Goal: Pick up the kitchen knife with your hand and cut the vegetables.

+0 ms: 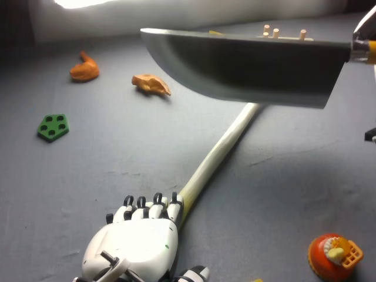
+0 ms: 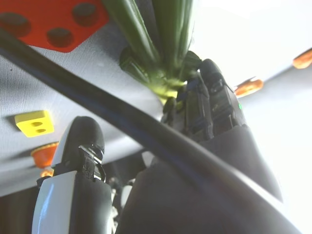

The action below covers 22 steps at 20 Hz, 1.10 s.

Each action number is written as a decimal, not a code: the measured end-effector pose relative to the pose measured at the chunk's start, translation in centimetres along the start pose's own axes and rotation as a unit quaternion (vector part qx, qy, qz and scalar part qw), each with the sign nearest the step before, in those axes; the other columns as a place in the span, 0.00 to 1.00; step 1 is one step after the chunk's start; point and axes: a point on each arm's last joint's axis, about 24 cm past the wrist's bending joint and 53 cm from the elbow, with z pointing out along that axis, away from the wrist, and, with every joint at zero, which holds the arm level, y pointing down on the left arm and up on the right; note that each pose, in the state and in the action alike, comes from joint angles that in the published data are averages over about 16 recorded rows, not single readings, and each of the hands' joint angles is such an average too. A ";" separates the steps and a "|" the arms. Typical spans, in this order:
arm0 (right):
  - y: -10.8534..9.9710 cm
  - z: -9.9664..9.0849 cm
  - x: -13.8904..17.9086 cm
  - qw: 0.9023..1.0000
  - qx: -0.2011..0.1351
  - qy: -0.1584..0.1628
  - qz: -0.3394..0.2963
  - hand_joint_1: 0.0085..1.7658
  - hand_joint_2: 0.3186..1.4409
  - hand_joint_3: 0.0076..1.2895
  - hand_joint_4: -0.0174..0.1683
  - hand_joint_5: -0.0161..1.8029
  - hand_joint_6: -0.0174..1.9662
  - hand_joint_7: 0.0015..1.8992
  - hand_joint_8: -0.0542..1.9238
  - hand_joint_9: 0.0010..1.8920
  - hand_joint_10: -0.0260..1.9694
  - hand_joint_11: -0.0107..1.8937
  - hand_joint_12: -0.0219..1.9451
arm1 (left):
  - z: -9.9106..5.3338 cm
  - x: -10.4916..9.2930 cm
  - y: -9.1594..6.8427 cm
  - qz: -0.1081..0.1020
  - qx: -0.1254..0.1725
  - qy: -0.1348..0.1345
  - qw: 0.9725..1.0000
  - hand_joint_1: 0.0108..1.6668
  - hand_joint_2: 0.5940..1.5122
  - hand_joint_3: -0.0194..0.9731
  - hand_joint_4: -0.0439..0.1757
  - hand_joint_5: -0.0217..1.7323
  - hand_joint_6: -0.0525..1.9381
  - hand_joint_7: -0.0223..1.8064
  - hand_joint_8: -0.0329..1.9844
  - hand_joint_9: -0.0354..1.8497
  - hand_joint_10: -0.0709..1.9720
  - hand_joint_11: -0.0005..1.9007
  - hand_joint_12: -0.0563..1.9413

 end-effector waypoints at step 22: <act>0.9 7.9 -4.1 0.999 -0.042 0.016 -0.014 0.91 0.27 0.75 0.98 0.77 0.97 0.81 0.98 0.86 0.97 0.90 0.98 | 1.4 -4.0 -4.0 0.034 0.095 0.000 0.995 0.26 0.79 0.02 0.24 0.09 0.03 0.10 0.02 0.08 0.04 0.01 0.22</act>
